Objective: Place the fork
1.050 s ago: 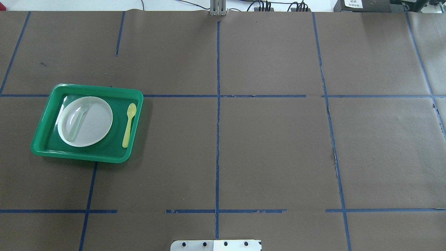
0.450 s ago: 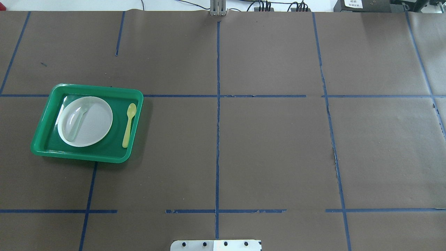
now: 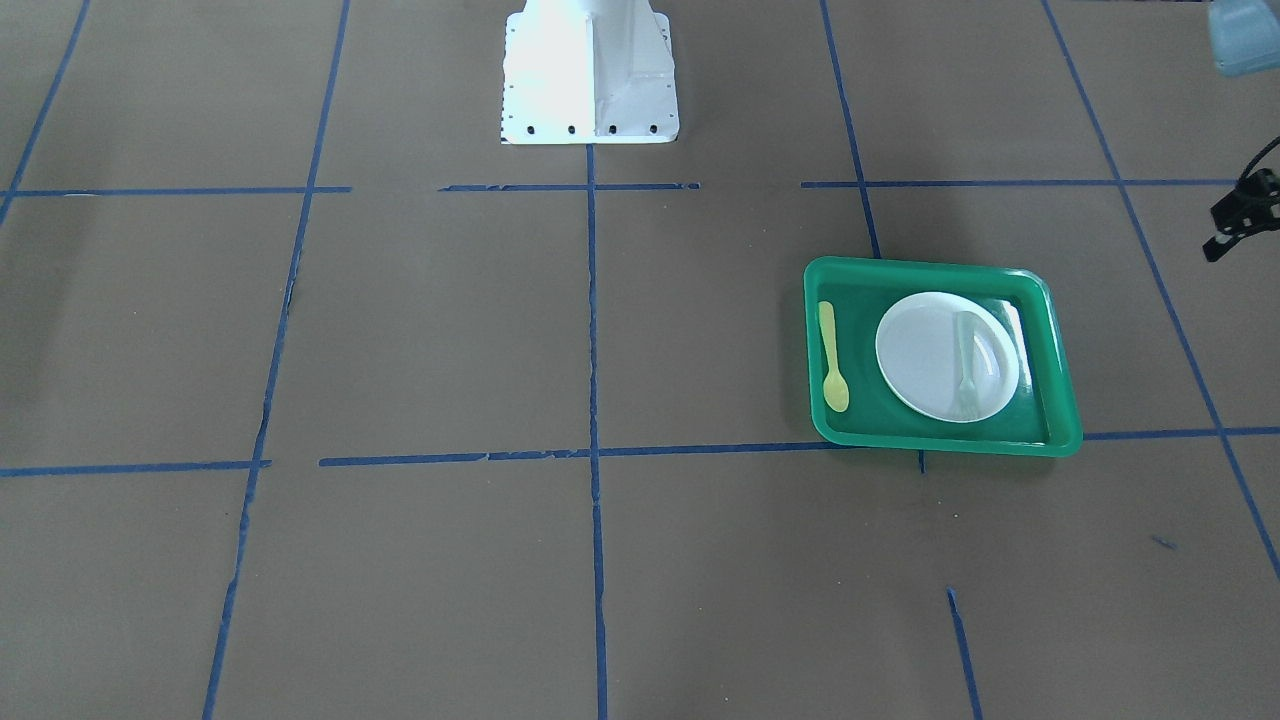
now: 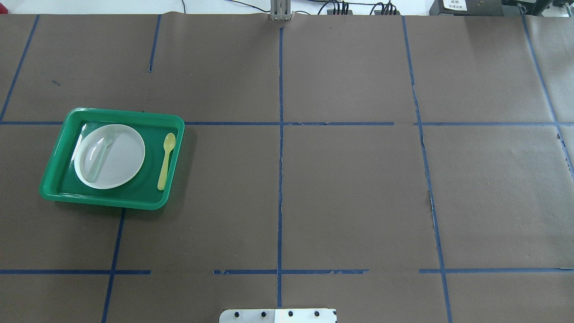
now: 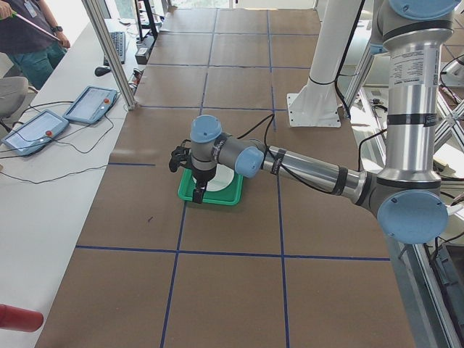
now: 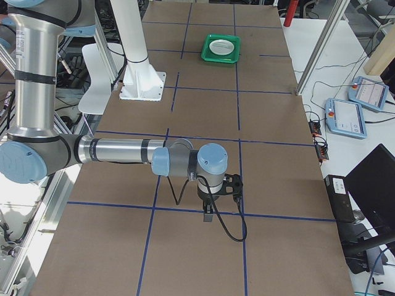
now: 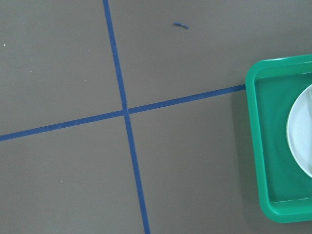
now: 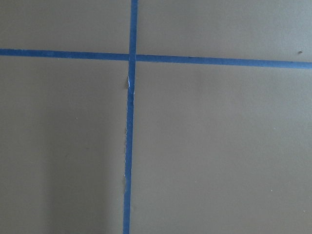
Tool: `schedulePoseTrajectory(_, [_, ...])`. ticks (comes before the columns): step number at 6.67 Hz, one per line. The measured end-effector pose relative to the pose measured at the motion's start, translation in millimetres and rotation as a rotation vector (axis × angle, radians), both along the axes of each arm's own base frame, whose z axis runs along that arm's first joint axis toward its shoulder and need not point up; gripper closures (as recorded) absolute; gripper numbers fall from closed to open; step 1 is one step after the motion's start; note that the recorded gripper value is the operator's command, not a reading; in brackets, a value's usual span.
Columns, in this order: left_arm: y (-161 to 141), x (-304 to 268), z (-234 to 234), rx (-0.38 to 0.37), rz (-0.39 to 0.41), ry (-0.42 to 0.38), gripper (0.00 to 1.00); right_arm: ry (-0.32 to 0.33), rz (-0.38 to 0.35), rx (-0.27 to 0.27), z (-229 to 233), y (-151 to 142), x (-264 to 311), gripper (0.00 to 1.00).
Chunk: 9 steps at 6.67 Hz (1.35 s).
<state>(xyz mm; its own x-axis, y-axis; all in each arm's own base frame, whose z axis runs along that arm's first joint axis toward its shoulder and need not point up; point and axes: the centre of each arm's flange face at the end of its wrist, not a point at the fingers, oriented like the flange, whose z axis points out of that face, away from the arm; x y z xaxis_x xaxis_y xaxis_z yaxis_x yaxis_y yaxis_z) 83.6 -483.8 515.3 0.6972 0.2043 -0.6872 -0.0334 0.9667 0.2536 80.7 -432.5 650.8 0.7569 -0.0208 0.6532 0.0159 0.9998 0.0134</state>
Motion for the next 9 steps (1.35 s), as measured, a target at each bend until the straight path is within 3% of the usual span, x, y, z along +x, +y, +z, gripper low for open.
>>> schedulePoseTrajectory(2, [5.9, 82.9, 14.7, 0.060, 0.024, 0.016, 0.00, 0.000, 0.000, 0.000, 0.0, 0.0, 0.0, 0.00])
schedulePoseTrajectory(5, [11.7, 178.0, 10.4, 0.067, 0.059, 0.035, 0.02, 0.000, 0.000, 0.000, 0.0, 0.0, 0.0, 0.00])
schedulePoseTrajectory(8, [-6.5, 230.2, 4.2, 0.070, 0.077, 0.027, 0.24, 0.000, 0.000, 0.000, 0.0, 0.0, 0.0, 0.00])
schedulePoseTrajectory(9, [-6.1, 234.1, 6.4, 0.068, 0.084, 0.024, 0.25, 0.000, 0.000, 0.000, -0.1, 0.0, 0.0, 0.00])
